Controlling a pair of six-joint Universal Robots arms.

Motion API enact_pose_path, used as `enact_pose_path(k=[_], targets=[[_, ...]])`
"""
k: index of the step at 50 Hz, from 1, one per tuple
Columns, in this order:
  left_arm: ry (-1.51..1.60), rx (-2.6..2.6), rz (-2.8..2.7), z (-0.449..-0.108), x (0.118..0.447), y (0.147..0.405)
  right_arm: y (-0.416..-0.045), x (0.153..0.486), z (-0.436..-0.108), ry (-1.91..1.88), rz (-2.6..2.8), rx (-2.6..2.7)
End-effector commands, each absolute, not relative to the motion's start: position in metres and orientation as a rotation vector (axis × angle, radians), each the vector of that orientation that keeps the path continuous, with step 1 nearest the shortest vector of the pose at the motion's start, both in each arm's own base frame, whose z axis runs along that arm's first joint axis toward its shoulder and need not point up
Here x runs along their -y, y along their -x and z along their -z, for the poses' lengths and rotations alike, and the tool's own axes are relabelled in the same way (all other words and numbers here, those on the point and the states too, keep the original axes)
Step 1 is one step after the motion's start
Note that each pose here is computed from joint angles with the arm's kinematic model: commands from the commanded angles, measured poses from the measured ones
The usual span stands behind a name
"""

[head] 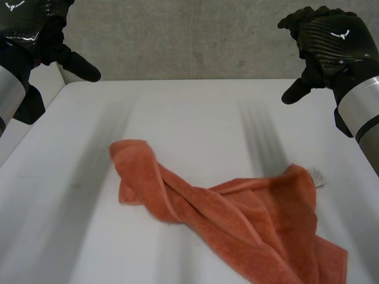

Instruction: Fold the laundry

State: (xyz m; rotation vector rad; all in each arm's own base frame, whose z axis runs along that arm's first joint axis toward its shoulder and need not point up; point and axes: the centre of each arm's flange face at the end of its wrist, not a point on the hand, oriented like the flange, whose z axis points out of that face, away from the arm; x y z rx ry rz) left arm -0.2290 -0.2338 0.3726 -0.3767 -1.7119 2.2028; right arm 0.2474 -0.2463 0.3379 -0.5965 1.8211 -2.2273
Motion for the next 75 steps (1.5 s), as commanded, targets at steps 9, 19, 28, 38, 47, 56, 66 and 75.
enact_pose_path(k=[9, 19, 28, 38, 47, 56, 66, 75], targets=[[0.381, 1.754, -2.176, -0.362, 0.243, 0.231, -0.252, 0.245, -0.337, 0.66, 2.185, -1.788], [0.538, 1.879, -2.107, -0.326, 0.262, 0.242, -0.25, 0.242, -0.327, 0.779, 2.143, -1.907], [1.01, 2.084, -1.954, -0.249, 0.273, 0.261, -0.245, 0.227, -0.272, 0.96, 1.716, -2.277], [1.294, 2.189, -1.771, -0.185, 0.27, 0.268, -0.245, 0.207, -0.218, 0.844, 1.415, -2.364], [1.358, 2.217, -1.7, -0.153, 0.273, 0.272, -0.252, 0.205, -0.162, 0.661, 1.273, -2.36], [1.335, 2.165, -1.803, -0.152, 0.282, 0.277, -0.272, 0.208, -0.139, 0.722, 1.229, -2.341], [1.234, 1.934, -2.143, -0.214, 0.292, 0.288, -0.288, 0.269, -0.233, 0.622, 1.794, -2.083], [0.916, 1.863, -2.345, -0.28, 0.266, 0.274, -0.295, 0.281, -0.33, 0.601, 2.186, -1.777]])
